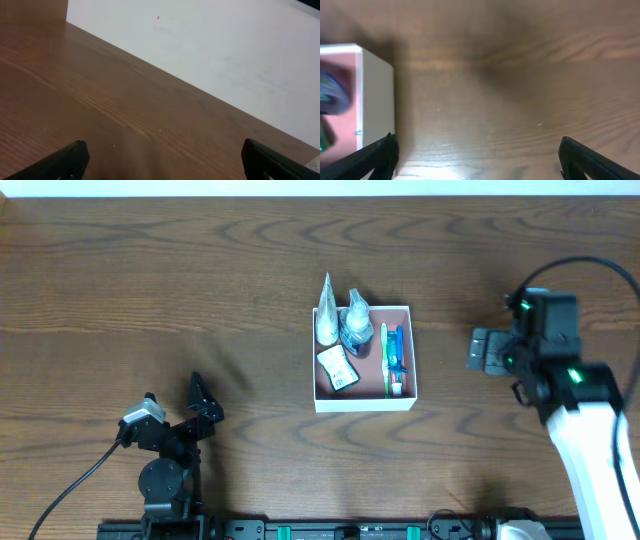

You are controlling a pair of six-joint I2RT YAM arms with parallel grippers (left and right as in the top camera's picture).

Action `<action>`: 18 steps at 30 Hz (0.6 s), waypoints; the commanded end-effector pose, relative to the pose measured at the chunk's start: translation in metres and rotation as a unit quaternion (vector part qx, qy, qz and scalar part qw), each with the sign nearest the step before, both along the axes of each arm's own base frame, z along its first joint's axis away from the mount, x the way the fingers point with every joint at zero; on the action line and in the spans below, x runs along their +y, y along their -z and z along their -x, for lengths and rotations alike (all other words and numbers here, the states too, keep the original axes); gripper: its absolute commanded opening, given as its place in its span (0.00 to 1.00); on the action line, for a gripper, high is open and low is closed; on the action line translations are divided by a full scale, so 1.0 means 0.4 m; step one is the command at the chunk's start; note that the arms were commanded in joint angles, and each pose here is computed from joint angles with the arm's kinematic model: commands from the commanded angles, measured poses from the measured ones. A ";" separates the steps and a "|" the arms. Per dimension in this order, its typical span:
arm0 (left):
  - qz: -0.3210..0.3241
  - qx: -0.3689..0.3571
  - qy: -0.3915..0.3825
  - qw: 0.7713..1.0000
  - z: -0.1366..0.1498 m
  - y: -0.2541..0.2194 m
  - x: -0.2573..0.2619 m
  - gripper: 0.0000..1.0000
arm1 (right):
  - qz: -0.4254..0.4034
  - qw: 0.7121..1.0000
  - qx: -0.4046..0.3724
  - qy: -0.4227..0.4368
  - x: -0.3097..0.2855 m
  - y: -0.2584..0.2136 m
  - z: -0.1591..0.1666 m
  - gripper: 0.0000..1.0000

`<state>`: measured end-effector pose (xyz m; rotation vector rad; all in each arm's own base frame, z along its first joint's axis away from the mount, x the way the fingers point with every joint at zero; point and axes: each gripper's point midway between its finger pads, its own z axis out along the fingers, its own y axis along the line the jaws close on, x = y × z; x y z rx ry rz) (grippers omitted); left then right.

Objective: Pack container

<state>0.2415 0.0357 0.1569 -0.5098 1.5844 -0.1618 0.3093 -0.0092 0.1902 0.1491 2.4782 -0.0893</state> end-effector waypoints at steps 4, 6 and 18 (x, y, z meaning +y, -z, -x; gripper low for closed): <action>-0.006 0.028 0.001 1.000 0.002 0.045 -0.001 0.98 | 0.016 0.996 -0.089 -0.010 -0.007 -0.132 0.064 0.99; -0.006 0.028 0.001 1.000 0.002 0.045 -0.001 0.98 | 0.012 0.994 -0.111 -0.012 -0.004 -0.156 0.091 0.99; -0.006 0.028 0.001 1.000 0.002 0.045 -0.001 0.98 | -0.045 0.889 -0.449 -0.072 0.063 -0.267 0.103 0.99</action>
